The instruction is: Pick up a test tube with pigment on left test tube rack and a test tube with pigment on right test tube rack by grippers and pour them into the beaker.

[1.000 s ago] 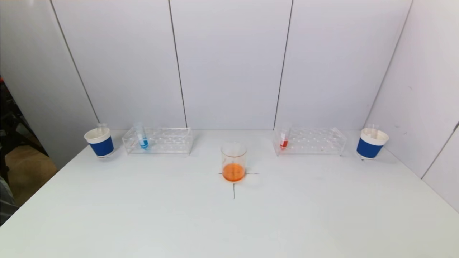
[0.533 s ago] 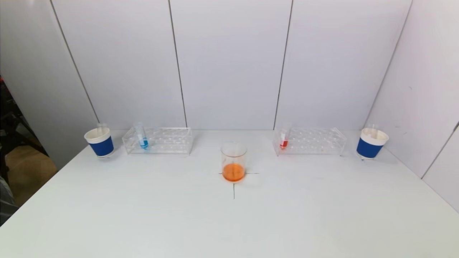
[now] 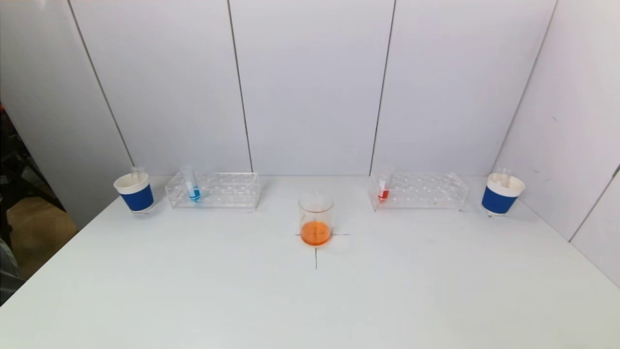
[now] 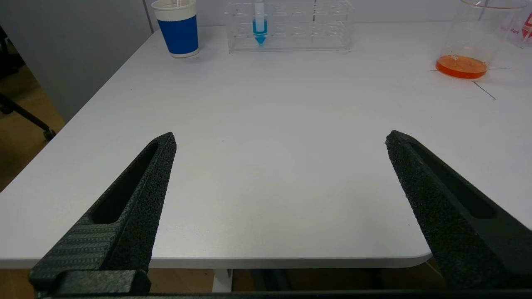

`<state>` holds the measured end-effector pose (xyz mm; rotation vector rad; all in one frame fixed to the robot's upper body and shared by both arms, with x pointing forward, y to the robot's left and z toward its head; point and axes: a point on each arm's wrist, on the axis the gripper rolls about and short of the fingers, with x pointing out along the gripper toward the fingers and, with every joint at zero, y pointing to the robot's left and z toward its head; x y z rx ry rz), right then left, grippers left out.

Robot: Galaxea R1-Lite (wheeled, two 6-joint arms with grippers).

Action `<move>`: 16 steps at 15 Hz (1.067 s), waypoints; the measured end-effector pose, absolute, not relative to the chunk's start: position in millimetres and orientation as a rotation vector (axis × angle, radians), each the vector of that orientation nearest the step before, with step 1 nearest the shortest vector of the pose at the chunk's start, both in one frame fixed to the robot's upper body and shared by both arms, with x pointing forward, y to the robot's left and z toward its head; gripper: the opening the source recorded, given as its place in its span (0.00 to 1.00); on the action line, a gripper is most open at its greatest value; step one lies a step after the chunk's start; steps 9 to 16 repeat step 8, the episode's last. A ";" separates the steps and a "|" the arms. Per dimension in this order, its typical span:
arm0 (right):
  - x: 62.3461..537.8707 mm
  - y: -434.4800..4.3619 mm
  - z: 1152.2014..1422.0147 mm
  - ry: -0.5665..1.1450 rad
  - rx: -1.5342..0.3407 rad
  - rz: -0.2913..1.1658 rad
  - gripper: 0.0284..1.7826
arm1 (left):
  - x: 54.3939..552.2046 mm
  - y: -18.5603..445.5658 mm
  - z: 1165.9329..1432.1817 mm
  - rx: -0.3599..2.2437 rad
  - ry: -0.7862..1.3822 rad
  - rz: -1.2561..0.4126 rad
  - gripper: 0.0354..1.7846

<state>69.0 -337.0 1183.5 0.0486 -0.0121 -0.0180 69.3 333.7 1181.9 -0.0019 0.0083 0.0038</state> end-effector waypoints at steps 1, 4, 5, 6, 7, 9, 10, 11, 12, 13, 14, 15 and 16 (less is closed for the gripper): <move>69.1 -337.1 1183.5 -0.012 0.049 -0.019 1.00 | 69.3 333.7 1181.9 -0.002 0.008 0.004 0.99; 69.0 -337.1 1183.5 -0.012 0.050 -0.019 1.00 | 69.3 333.7 1181.8 -0.003 0.009 0.004 0.99; 69.0 -337.1 1183.5 -0.012 0.050 -0.018 1.00 | 69.3 333.7 1181.8 -0.003 0.009 0.004 0.99; 69.0 -337.1 1183.5 -0.012 0.050 -0.018 1.00 | 69.3 333.7 1181.9 -0.003 0.008 0.004 0.99; 69.0 -337.1 1183.5 -0.012 0.050 -0.018 1.00 | 69.3 333.7 1181.8 -0.003 0.009 0.004 0.99; 69.0 -337.1 1183.5 -0.012 0.050 -0.018 1.00 | 69.3 333.7 1181.9 -0.002 0.008 0.004 0.99; 69.0 -337.1 1183.5 -0.012 0.050 -0.018 1.00 | 69.3 333.7 1181.9 -0.002 0.008 0.004 0.99; 69.0 -337.1 1183.5 -0.012 0.050 -0.018 1.00 | 69.3 333.7 1181.9 -0.002 0.008 0.004 0.99; 69.0 -337.1 1183.5 -0.012 0.050 -0.018 1.00 | 69.3 333.7 1181.9 -0.002 0.008 0.004 0.99; 69.0 -337.1 1183.5 -0.012 0.050 -0.018 1.00 | 69.3 333.7 1181.9 -0.002 0.008 0.004 0.99; 69.0 -337.1 1183.5 -0.012 0.050 -0.018 1.00 | 69.3 333.7 1181.9 -0.002 0.008 0.004 0.99; 69.0 -337.1 1183.5 -0.012 0.050 -0.018 1.00 | 69.3 333.7 1181.9 -0.002 0.008 0.004 0.99; 69.0 -337.1 1183.5 -0.012 0.050 -0.018 1.00 | 69.3 333.7 1181.9 -0.002 0.008 0.004 0.99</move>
